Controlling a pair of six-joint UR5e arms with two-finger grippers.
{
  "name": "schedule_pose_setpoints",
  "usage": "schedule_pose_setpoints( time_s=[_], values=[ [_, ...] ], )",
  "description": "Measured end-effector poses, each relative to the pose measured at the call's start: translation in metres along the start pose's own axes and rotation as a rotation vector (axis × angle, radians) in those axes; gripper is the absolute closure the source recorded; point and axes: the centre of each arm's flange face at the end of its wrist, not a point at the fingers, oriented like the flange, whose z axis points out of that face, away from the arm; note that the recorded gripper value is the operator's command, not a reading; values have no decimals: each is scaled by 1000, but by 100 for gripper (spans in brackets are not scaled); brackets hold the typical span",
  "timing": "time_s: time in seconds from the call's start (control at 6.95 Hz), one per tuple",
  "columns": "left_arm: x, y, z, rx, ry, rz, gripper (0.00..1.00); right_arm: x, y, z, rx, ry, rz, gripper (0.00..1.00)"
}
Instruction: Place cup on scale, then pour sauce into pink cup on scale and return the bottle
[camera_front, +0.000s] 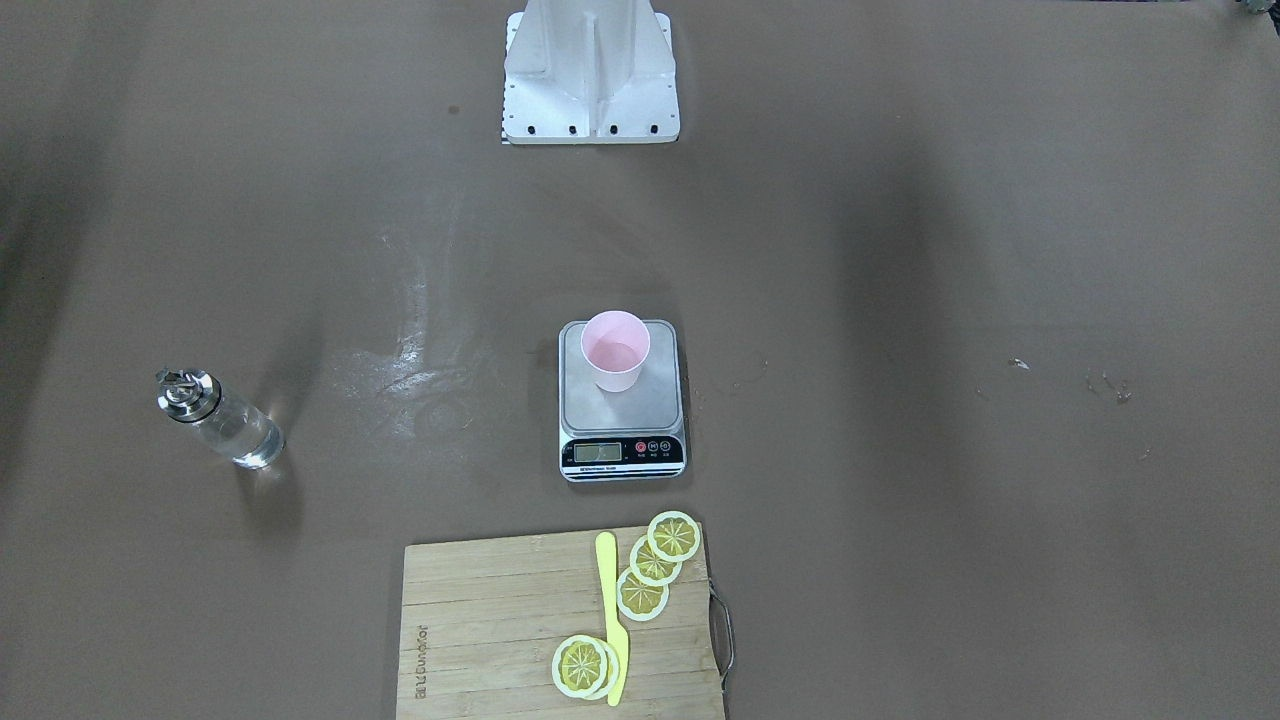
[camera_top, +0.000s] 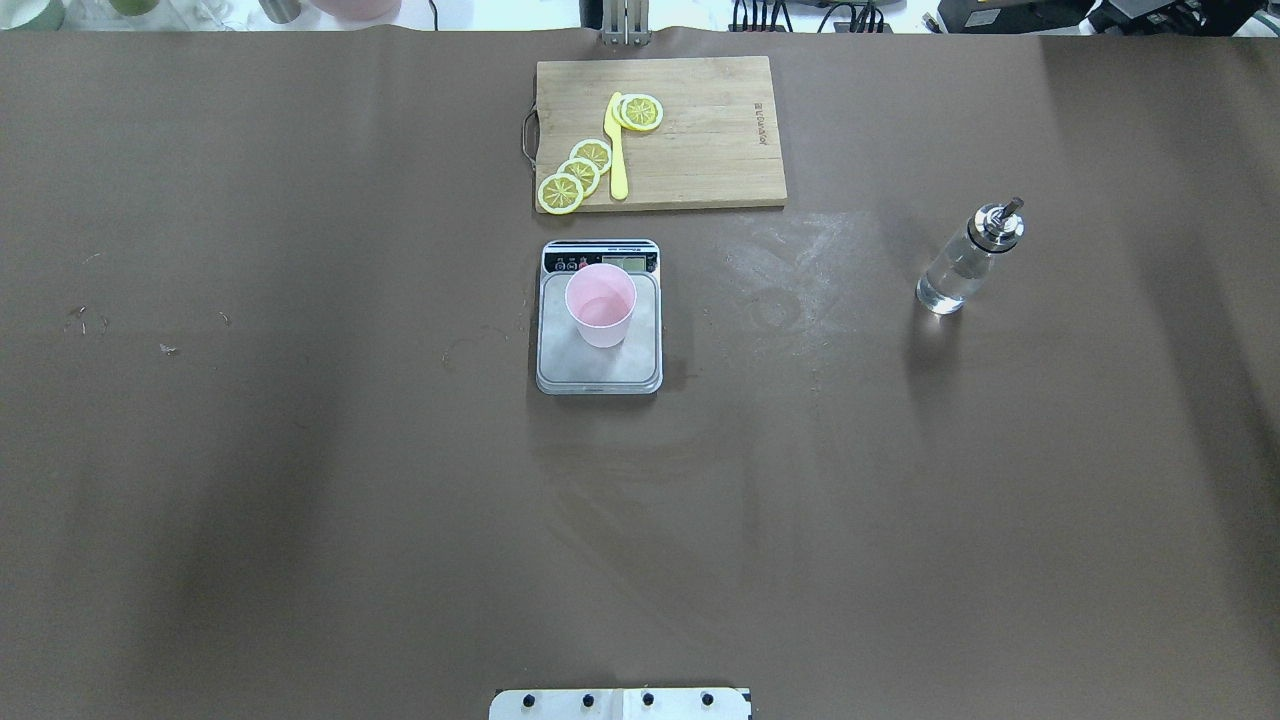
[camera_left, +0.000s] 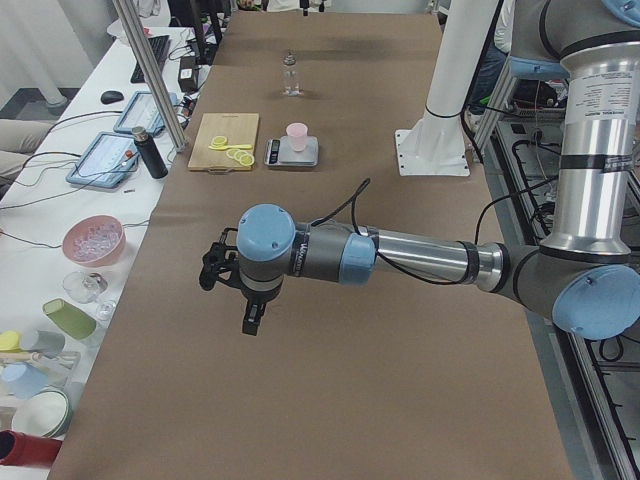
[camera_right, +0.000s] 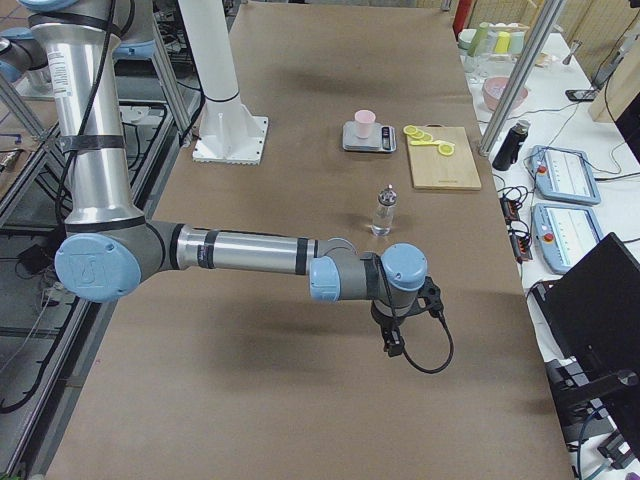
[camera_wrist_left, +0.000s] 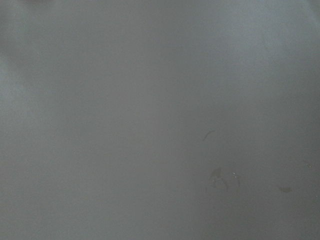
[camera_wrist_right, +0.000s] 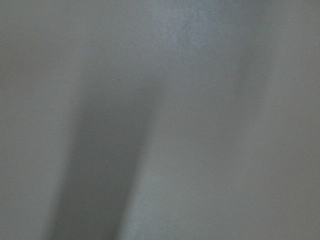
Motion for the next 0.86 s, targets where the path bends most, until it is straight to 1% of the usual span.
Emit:
schedule_pose_setpoints(
  time_s=[0.14,0.43,0.86],
  values=[
    [1,0,0,1,0,1,3,-1,-3,-4,20,8,-18,0],
    [2,-1,-2,4,0,5,3,-1,-4,-5,32,17,-25,0],
    [4,-1,-3,6,-1,8,3,4,5,1,16,10,73,0]
  ],
)
